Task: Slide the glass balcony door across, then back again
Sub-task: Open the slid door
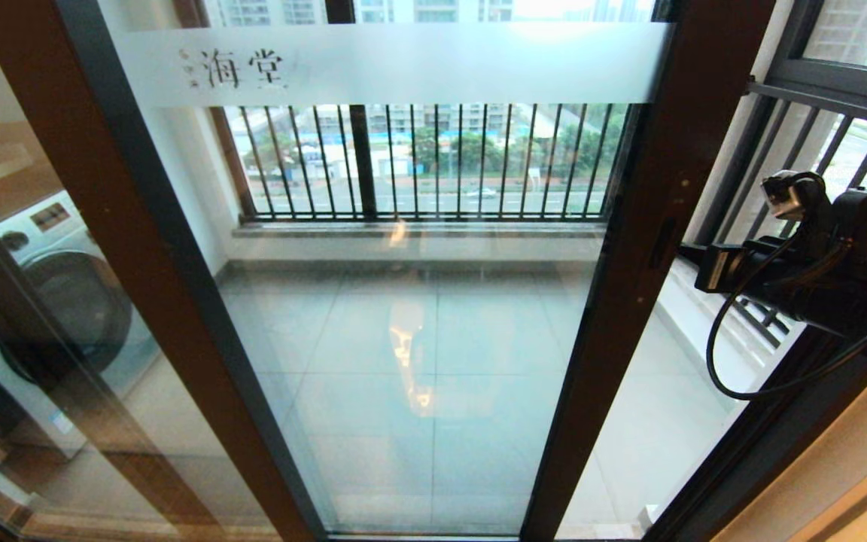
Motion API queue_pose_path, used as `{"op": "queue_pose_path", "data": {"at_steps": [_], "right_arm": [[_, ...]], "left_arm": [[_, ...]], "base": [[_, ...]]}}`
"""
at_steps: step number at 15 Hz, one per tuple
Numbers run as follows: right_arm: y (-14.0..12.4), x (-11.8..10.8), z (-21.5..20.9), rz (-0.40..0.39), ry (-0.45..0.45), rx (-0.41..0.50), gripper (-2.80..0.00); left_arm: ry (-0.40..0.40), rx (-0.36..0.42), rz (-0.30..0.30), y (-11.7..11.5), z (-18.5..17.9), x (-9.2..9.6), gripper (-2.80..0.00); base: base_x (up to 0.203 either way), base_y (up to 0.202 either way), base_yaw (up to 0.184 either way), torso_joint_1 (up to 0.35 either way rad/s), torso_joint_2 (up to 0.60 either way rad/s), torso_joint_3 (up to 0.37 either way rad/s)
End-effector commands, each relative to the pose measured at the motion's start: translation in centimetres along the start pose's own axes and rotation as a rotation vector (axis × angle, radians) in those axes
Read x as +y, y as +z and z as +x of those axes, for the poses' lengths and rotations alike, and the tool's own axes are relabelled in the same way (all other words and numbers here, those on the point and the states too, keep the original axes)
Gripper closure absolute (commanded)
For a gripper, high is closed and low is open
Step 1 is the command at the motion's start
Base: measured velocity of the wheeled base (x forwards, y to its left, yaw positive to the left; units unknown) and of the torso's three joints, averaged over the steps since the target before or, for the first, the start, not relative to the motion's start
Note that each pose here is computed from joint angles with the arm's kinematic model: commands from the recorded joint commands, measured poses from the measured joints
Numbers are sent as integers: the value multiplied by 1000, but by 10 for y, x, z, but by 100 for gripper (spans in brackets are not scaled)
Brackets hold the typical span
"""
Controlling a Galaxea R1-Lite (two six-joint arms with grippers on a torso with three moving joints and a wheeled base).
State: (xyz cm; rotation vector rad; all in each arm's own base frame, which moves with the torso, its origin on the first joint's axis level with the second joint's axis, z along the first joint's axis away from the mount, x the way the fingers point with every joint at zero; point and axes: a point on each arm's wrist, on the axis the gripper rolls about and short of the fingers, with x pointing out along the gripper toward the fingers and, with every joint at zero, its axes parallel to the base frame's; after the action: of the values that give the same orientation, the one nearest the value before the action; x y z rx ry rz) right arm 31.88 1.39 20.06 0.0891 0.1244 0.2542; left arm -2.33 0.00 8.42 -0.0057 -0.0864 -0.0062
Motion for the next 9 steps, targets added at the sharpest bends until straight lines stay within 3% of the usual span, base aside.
{"op": "queue_pose_path", "data": {"at_steps": [1, 9], "right_arm": [[1, 1, 0, -1, 1, -6, 0], [0, 12, 3, -5, -16, -8, 0]], "left_arm": [[0, 34, -1, -9, 2, 0, 0], [0, 34, -1, -9, 2, 0, 0]], "base": [[0, 0, 0, 0, 0, 0], [0, 0, 0, 0, 0, 0]]}}
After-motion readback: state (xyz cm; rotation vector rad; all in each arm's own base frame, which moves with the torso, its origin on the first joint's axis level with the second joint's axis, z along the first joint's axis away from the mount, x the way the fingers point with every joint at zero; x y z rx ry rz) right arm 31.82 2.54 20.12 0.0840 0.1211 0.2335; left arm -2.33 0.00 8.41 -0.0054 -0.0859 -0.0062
